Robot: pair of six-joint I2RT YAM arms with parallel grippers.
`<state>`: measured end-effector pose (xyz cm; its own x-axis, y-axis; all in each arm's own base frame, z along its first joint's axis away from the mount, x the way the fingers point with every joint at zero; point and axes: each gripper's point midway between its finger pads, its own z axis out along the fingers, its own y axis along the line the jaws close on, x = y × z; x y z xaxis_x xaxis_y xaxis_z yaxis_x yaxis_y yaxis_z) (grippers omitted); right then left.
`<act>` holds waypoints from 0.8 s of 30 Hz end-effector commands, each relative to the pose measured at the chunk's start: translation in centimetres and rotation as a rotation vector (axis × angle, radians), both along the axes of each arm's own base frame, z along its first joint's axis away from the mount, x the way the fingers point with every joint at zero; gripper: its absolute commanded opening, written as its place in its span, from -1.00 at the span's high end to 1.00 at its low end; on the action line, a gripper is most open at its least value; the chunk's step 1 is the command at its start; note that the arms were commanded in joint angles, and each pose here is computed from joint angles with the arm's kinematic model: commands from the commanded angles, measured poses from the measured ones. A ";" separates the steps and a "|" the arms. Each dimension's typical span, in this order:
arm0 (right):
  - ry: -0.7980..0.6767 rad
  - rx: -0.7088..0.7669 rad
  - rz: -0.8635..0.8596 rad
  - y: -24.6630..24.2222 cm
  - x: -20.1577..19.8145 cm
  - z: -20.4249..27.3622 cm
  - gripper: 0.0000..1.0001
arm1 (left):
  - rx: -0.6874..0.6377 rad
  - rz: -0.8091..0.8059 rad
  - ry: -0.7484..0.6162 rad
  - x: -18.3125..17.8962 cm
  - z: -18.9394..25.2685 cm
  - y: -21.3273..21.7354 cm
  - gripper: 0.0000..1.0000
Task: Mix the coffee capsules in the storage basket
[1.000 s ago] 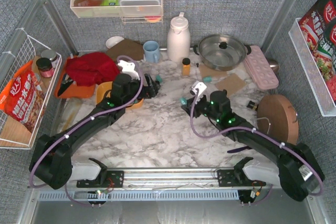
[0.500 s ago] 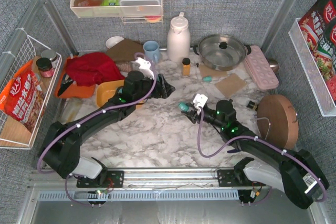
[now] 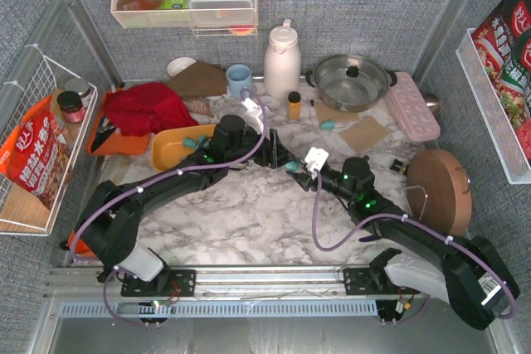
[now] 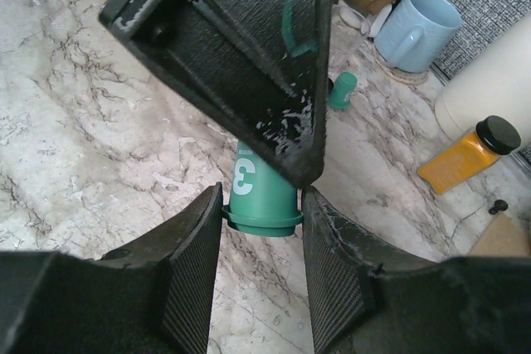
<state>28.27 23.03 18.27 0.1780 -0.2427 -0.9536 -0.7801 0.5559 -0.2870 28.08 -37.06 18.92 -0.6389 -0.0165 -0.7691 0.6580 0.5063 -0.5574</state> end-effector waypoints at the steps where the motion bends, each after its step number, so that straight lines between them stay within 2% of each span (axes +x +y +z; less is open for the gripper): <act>1: -0.058 0.014 -0.009 0.0 0.5 1.5 0.35 | -0.059 -0.081 -0.008 -1.1 1.3 -1.2 -0.38; 12: -0.072 -0.001 -0.035 -0.5 0.6 1.6 0.35 | -0.068 -0.108 0.026 -1.9 1.0 -1.3 -0.24; 15: -0.071 -0.004 -0.038 -0.6 0.6 1.6 0.35 | -0.076 -0.116 0.027 -2.0 1.1 -1.4 -0.03; 24: -0.065 -0.011 -0.045 -0.7 0.7 1.4 0.26 | -0.084 -0.117 0.039 -1.9 1.4 -1.7 0.26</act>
<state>28.82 22.22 18.80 0.1997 -0.2726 -0.9412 -0.7425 0.5846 -0.3269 25.94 -38.35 19.53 -0.6853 0.0105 -0.7281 0.6710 0.3976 -0.6258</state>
